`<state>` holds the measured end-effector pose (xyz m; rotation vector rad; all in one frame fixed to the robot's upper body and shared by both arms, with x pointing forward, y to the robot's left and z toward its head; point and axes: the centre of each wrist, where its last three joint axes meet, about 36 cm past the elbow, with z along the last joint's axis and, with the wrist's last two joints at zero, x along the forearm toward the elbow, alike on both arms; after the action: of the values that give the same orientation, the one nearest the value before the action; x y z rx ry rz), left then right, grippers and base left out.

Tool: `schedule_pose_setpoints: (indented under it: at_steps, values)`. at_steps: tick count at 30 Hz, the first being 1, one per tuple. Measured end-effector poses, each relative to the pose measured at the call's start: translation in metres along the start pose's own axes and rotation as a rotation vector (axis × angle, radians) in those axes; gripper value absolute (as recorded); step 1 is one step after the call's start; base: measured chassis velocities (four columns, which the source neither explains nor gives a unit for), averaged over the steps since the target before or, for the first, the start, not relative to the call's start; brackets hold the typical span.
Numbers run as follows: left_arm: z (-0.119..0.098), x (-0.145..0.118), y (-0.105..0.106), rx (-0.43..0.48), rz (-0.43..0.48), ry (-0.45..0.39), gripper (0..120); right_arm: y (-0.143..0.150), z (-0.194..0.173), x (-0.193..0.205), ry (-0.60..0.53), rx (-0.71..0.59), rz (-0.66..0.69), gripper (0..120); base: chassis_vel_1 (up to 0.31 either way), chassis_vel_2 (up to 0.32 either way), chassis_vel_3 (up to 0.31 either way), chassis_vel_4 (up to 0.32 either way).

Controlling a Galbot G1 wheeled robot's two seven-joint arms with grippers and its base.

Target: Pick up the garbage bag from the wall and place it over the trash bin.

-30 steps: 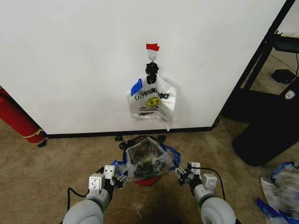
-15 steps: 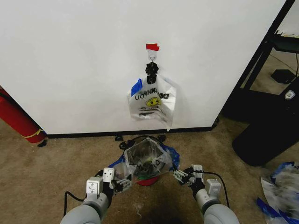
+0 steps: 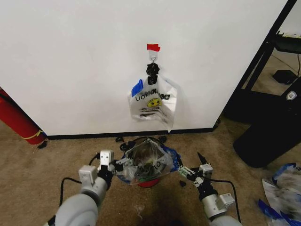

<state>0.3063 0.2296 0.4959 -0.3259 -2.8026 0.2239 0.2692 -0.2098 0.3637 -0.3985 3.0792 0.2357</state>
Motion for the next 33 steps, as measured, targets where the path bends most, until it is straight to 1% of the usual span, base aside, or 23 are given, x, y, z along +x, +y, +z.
schedule_pose_setpoints:
  at_steps: [1, 2, 3, 5, 7, 9, 10, 11, 13, 15, 16, 17, 18, 19, 20, 23, 24, 26, 28, 31, 33]
  values:
    - [-0.007, -0.012, 0.014, -0.008, 0.013, -0.010, 100, -0.001, -0.001, 0.002, -0.024, -0.005, -0.001, 100, 0.000, 0.000, 0.000, 0.000]
    - [-0.012, -0.021, 0.023, -0.014, 0.022, -0.014, 100, -0.003, -0.002, 0.005, -0.039, -0.008, 0.002, 100, 0.000, 0.000, 0.000, 0.000]
    - [-0.012, -0.021, 0.023, -0.014, 0.022, -0.014, 100, -0.003, -0.002, 0.005, -0.039, -0.008, 0.002, 100, 0.000, 0.000, 0.000, 0.000]
    - [-0.022, -0.040, 0.037, -0.004, 0.053, 0.000, 100, -0.009, -0.002, 0.013, -0.067, -0.010, 0.018, 100, 0.000, 0.000, 0.000, 0.000]
    - [-0.034, -0.063, 0.053, 0.017, 0.086, 0.025, 100, -0.014, -0.001, 0.023, -0.089, -0.005, 0.032, 100, 0.000, 0.000, 0.000, 0.000]
    - [-0.045, -0.086, 0.065, 0.026, 0.110, 0.030, 100, -0.016, -0.003, 0.033, -0.094, -0.002, 0.042, 100, 0.000, 0.000, 0.000, 0.000]
    - [-0.045, -0.086, 0.065, 0.026, 0.110, 0.030, 100, -0.016, -0.003, 0.033, -0.094, -0.002, 0.042, 100, 0.000, 0.000, 0.000, 0.000]
    - [-0.047, -0.096, 0.068, 0.024, 0.124, 0.036, 100, -0.016, -0.005, 0.036, -0.098, -0.003, 0.047, 100, 0.000, 0.000, 0.000, 0.000]
    - [-0.053, -0.120, 0.072, 0.031, 0.180, 0.077, 100, -0.015, -0.013, 0.043, -0.114, -0.011, 0.062, 100, 0.000, 0.000, 0.000, 0.000]
    - [-0.057, -0.134, 0.075, 0.033, 0.214, 0.101, 100, -0.014, -0.018, 0.045, -0.123, -0.018, 0.065, 100, 0.000, 0.000, 0.000, 0.000]
    - [-0.061, -0.149, 0.080, 0.026, 0.250, 0.128, 100, -0.009, -0.029, 0.048, -0.133, -0.043, 0.067, 100, 0.000, 0.000, 0.000, 0.000]
    - [-0.062, -0.153, 0.081, 0.023, 0.261, 0.136, 100, -0.008, -0.032, 0.048, -0.135, -0.051, 0.067, 100, 0.000, 0.000, 0.000, 0.000]
    - [-0.062, -0.153, 0.081, 0.023, 0.261, 0.136, 100, -0.008, -0.032, 0.048, -0.135, -0.051, 0.067, 100, 0.000, 0.000, 0.000, 0.000]
    - [-0.063, -0.170, 0.087, 0.004, 0.322, 0.177, 100, 0.001, -0.059, 0.049, -0.167, -0.096, 0.049, 100, 0.000, 0.000, 0.000, 0.000]
    - [-0.061, -0.176, 0.089, -0.008, 0.340, 0.191, 100, 0.003, -0.071, 0.049, -0.191, -0.097, 0.039, 100, 0.000, 0.000, 0.000, 0.000]
    - [-0.047, -0.194, 0.097, -0.074, 0.372, 0.246, 100, 0.000, -0.096, 0.046, -0.275, -0.047, 0.020, 100, 0.000, 0.000, 0.000, 0.000]
    - [-0.047, -0.194, 0.097, -0.074, 0.372, 0.246, 100, 0.000, -0.096, 0.046, -0.275, -0.047, 0.020, 100, 0.000, 0.000, 0.000, 0.000]
    - [-0.038, -0.207, 0.102, -0.119, 0.375, 0.279, 99, -0.006, -0.103, 0.046, -0.330, 0.029, 0.021, 100, 0.000, 0.000, 0.000, 0.000]
    - [-0.033, -0.217, 0.104, -0.135, 0.386, 0.302, 98, -0.011, -0.104, 0.049, -0.361, 0.084, 0.031, 100, 0.000, 0.000, 0.000, 0.000]
    - [-0.029, -0.229, 0.107, -0.164, 0.425, 0.334, 97, -0.012, -0.104, 0.058, -0.371, 0.095, 0.068, 100, 0.000, 0.000, 0.000, 0.000]
    - [-0.029, -0.231, 0.108, -0.170, 0.433, 0.339, 97, -0.012, -0.103, 0.059, -0.370, 0.093, 0.075, 100, 0.000, 0.000, 0.000, 0.000]
